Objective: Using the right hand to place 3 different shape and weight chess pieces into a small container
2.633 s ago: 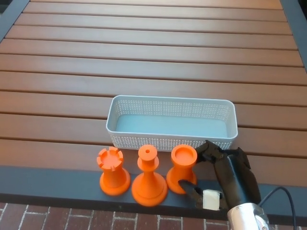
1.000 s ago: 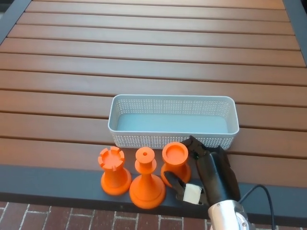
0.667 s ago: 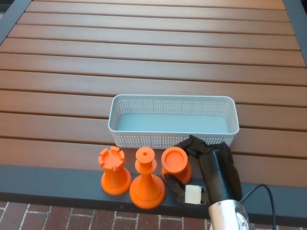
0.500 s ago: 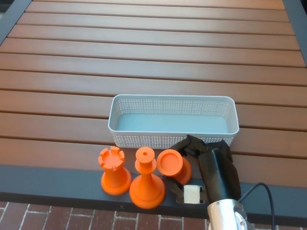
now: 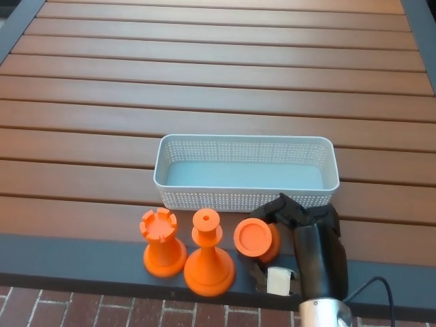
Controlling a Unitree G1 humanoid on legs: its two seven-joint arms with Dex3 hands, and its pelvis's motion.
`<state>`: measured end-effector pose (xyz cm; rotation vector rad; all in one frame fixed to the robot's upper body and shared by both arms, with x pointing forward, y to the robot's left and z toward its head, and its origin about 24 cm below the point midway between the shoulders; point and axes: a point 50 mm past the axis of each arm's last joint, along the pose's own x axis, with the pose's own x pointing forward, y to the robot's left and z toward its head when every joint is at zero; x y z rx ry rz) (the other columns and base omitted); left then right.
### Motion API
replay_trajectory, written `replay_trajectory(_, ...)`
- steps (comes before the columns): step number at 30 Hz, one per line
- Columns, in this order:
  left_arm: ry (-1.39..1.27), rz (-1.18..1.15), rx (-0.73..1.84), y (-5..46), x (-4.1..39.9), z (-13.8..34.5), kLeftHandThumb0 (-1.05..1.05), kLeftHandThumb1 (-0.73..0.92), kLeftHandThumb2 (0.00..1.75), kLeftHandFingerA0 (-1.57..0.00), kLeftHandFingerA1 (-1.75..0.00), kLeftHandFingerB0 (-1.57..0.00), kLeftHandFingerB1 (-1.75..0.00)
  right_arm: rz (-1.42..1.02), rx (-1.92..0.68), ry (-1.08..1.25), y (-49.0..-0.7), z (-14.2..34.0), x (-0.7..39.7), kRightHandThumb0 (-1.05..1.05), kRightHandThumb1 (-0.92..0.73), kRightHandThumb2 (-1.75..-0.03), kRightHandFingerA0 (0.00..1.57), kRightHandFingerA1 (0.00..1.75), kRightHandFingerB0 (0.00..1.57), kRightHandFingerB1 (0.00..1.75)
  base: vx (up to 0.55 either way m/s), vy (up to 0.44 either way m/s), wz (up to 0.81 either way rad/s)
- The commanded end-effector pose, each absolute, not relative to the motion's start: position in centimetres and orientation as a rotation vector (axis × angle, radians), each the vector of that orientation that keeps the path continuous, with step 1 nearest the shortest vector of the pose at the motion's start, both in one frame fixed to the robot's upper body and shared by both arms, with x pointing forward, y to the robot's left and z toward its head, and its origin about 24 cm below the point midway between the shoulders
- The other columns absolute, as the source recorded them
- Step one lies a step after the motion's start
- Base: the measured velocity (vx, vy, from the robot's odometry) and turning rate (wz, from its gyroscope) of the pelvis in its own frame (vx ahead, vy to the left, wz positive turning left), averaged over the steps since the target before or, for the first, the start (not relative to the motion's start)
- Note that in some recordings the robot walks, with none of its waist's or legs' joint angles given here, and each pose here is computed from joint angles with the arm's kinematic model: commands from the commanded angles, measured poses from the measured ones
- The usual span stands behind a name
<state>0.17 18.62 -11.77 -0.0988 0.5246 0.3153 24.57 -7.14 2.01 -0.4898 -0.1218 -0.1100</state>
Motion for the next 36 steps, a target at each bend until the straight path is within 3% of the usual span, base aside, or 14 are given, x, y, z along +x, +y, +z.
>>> replay_trajectory(1, 0.611, 0.313, -0.124, 18.1, -1.5, -12.2, -0.14, 0.26, 1.63, -1.29, -1.62, -1.15, -1.49, -0.26, -0.349, -0.218, -7.3, 2.0, 23.9, -0.3, -0.57, -1.18, 1.56, 1.6, 1.45, 1.57, 0.0, 0.0, 0.0)
replay_trajectory(2, 0.613, 0.317, -0.133, 18.1, -1.5, -12.3, -0.14, 0.26, 1.63, -1.29, -1.62, -1.15, -1.49, -0.265, -0.346, -0.224, -7.4, 2.0, 24.0, -0.3, -0.57, -1.18, 1.56, 1.6, 1.45, 1.57, 0.0, 0.0, 0.0)
replay_trajectory(3, 0.614, 0.318, -0.137, 18.1, -1.6, -12.3, -0.14, 0.25, 1.6, -1.28, -1.62, -1.14, -1.49, -0.277, -0.333, -0.237, -7.4, 2.0, 24.0, -0.44, -0.55, -1.2, 1.47, 1.51, 1.4, 1.48, 0.0, 0.0, 0.0)
replay_trajectory(6, 0.618, 0.315, -0.138, 18.1, -1.6, -12.3, -0.15, 0.26, 1.63, -1.27, -1.62, -1.13, -1.48, -0.307, -0.298, -0.274, -7.7, 2.1, 24.1, -0.3, -0.56, -1.22, 1.5, 1.58, 1.41, 1.55, 0.0, 0.0, 0.0)
replay_trajectory(7, 0.618, 0.314, -0.138, 18.1, -1.6, -12.3, -0.14, 0.24, 1.63, -1.24, -1.62, -1.12, -1.47, -0.315, -0.263, -0.279, -7.8, 2.1, 24.1, -0.38, -0.52, -1.22, 1.41, 1.45, 1.39, 1.44, 0.0, 0.0, 0.0)
replay_trajectory(9, 0.617, 0.312, -0.135, 18.0, -1.5, -12.3, -0.17, 0.23, 1.66, -1.28, -1.57, -1.15, -1.44, -0.337, -0.148, -0.267, -7.8, 2.2, 24.1, -0.28, -0.5, -1.22, 1.5, 1.45, 1.41, 1.41, 0.0, 0.0, 0.0)
replay_trajectory(12, 0.612, 0.319, -0.157, 17.9, -1.6, -12.4, -0.16, 0.24, 1.63, -1.28, -1.57, -1.16, -1.42, -0.367, 0.011, -0.216, -7.7, 2.3, 24.0, -0.33, -0.47, -1.23, 1.53, 1.43, 1.47, 1.39, 0.0, 0.0, 0.0)
replay_trajectory(16, 0.617, 0.319, -0.148, 17.9, -1.7, -12.3, -0.18, 0.27, 1.61, -1.32, -1.59, -1.16, -1.44, -0.381, 0.152, -0.19, -7.6, 2.4, 24.0, -0.22, -0.48, -1.25, 1.57, 1.41, 1.45, 1.34, 0.0, 0.0, 0.0)
replay_trajectory(28, 0.619, 0.333, -0.127, 18.2, -1.8, -12.3, -0.17, 0.23, 1.65, -1.33, -1.56, -1.17, -1.45, -0.284, 0.37, -0.186, -6.5, 3.7, 23.4, -0.24, -0.45, -1.26, 1.57, 1.33, 1.47, 1.26, 0.0, 0.0, 0.0)
replay_trajectory(36, 0.621, 0.354, -0.112, 18.7, -2.2, -12.2, -0.15, 0.23, 1.64, -1.31, -1.55, -1.18, -1.44, -0.19, 0.336, -0.228, -6.2, 5.0, 22.5, -0.27, -0.45, -1.23, 1.53, 1.32, 1.41, 1.23, 0.0, 0.0, 0.0)
